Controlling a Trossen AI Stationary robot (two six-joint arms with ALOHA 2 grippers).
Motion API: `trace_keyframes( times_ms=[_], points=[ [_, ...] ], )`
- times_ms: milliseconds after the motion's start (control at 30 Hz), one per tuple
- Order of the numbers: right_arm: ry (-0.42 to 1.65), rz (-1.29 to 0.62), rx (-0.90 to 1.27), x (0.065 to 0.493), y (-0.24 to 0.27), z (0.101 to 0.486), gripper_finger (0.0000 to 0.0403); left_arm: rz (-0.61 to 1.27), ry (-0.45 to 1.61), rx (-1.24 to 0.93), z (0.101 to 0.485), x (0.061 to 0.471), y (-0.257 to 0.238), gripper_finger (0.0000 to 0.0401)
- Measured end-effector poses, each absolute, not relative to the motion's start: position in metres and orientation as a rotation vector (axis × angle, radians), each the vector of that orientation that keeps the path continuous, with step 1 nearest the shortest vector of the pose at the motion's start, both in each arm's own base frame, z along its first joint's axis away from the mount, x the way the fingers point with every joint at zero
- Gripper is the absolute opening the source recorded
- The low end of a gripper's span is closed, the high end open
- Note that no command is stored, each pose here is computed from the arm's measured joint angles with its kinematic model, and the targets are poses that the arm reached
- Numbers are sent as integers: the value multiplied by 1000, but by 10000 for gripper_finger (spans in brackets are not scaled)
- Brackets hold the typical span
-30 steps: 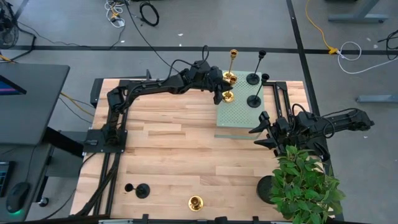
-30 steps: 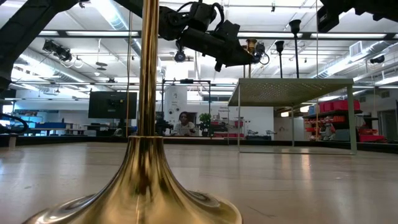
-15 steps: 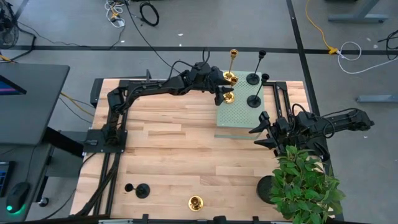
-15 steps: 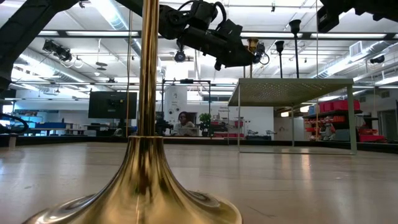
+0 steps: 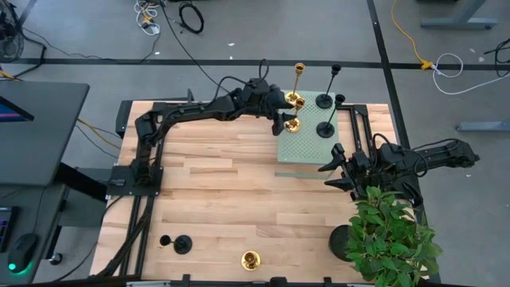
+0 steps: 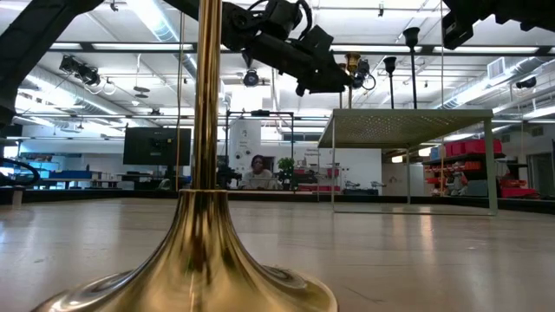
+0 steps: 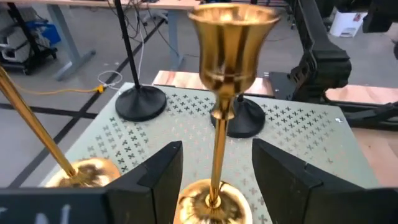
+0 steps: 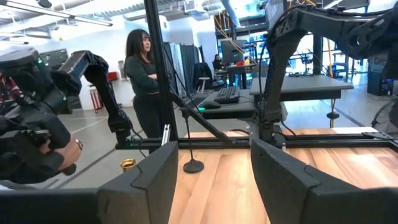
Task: Pick & Place candle stick holders
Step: Put the black candle holder on top of the shelf aligned with the other black candle holders
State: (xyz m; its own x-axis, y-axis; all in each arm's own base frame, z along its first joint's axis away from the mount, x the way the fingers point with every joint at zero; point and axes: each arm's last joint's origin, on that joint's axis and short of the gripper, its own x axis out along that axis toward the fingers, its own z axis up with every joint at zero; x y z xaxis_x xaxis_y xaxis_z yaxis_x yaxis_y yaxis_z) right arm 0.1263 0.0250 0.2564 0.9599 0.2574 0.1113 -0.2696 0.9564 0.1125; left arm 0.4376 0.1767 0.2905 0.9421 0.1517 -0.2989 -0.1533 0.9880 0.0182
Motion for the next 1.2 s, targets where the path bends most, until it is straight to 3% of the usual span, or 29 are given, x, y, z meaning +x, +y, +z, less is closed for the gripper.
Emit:
trace_keyframes(
  times_ms=[433,700,900,1200],
  points=[
    [-98,242,128,127,24,256,204,161,475,28,328,396,166,195],
    [-100,241,131,126,24,257,204,68,702,-17,338,361,144,189],
    [-101,230,139,126,24,257,204,-161,792,-101,329,343,114,177],
    [-99,217,159,127,23,257,204,-258,844,-123,288,300,53,177]
  ],
)
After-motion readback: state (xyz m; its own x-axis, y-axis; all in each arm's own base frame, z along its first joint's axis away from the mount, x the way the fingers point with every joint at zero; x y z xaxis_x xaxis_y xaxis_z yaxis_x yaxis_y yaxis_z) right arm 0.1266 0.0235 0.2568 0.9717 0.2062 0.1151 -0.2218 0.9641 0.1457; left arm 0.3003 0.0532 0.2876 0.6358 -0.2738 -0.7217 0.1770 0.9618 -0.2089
